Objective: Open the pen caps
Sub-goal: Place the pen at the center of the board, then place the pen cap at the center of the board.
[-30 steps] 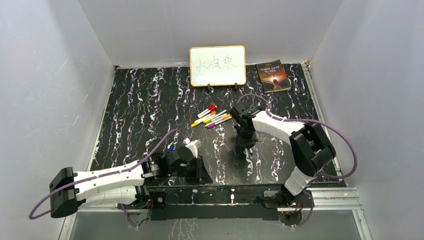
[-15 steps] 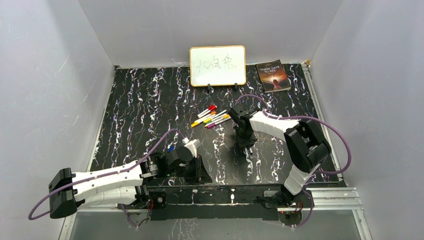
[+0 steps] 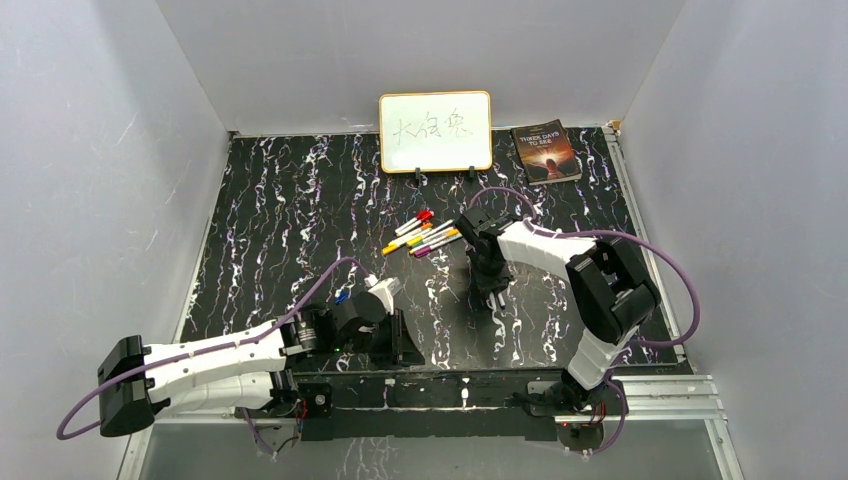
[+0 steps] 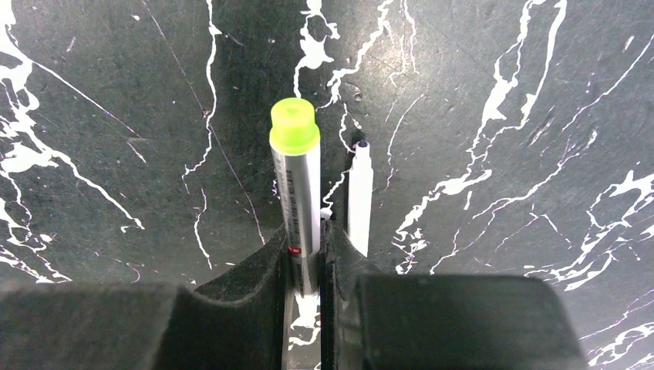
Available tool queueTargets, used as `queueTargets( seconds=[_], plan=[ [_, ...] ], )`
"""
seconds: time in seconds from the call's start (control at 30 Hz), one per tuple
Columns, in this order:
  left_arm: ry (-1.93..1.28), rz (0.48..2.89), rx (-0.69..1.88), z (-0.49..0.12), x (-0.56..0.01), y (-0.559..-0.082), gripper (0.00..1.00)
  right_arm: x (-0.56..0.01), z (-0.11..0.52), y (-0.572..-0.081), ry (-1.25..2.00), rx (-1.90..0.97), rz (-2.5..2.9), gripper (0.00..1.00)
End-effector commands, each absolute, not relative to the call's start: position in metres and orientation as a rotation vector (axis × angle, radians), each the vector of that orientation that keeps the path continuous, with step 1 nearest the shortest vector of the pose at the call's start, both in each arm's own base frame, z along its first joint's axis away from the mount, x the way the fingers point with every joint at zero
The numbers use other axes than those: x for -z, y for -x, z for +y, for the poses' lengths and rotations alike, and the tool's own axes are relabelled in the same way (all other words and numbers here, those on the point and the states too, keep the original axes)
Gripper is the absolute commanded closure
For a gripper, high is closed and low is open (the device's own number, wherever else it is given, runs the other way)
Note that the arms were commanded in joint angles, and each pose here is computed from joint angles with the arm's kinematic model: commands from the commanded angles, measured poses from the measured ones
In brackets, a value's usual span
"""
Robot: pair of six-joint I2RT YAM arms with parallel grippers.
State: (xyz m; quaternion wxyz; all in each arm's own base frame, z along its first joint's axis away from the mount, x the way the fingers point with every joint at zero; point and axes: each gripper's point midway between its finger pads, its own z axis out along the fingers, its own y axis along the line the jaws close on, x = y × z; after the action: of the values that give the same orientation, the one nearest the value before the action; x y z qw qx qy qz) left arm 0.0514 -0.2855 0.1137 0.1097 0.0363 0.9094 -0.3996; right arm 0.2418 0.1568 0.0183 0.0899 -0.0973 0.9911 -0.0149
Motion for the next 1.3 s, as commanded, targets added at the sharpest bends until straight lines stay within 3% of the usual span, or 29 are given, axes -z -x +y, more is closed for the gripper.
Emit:
queueTargets(
  seconds=[0.0, 0.23, 0.53, 0.77, 0.9, 1.27],
  plan=[
    [-0.113, 2.639, 1.208, -0.290, -0.130, -0.053, 1.00, -0.024, 0.161, -0.262, 0.293, 0.062, 2.879, 0.89],
    [-0.116, 2.639, 1.206, -0.292, -0.131, -0.054, 1.00, -0.028, 0.162, -0.267, 0.290, 0.064, 2.866, 0.76],
    [-0.102, 2.649, 1.124, -0.284, -0.131, -0.059, 1.00, -0.037, 0.166, -0.268, 0.283, 0.028, 2.852, 0.75],
    [-0.150, 2.727, 0.652, -0.243, -0.118, -0.079, 0.94, -0.065, 0.179, -0.273, 0.268, -0.084, 2.804, 0.74],
    [-0.159, 2.767, 0.400, -0.214, -0.109, -0.095, 0.93, -0.091, 0.191, -0.275, 0.246, -0.187, 2.754, 0.69],
    [-0.152, 2.891, 0.150, -0.166, -0.088, -0.151, 0.95, -0.142, 0.202, -0.265, 0.220, -0.373, 2.658, 0.65]
  ],
)
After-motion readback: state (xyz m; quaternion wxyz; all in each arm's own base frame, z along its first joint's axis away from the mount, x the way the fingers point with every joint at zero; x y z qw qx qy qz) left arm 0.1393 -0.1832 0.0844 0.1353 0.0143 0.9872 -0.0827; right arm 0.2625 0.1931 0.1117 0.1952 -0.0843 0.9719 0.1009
